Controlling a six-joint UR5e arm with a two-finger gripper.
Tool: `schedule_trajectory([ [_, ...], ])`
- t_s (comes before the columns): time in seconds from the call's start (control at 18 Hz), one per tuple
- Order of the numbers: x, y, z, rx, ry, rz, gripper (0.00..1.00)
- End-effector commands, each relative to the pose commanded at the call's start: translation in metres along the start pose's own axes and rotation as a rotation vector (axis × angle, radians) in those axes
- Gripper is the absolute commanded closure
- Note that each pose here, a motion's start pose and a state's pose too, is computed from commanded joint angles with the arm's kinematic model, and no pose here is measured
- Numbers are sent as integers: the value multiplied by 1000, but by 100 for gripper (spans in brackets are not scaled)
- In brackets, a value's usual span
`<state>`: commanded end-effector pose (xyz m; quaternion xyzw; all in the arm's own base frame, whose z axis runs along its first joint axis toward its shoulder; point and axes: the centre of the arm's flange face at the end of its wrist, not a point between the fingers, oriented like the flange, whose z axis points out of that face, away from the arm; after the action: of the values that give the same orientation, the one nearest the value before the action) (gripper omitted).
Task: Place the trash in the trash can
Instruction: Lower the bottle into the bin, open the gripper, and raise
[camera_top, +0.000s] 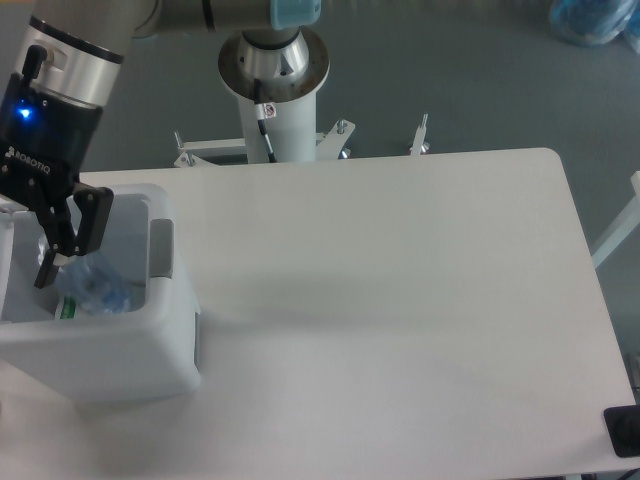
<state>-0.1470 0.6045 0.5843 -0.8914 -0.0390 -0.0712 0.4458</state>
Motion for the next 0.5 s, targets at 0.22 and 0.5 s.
schedule_trajectory([
  [0.22,-72,-11,-28,41,-102,-13,0],
  [0.5,-140,3,-40,18,-186,47,0],
])
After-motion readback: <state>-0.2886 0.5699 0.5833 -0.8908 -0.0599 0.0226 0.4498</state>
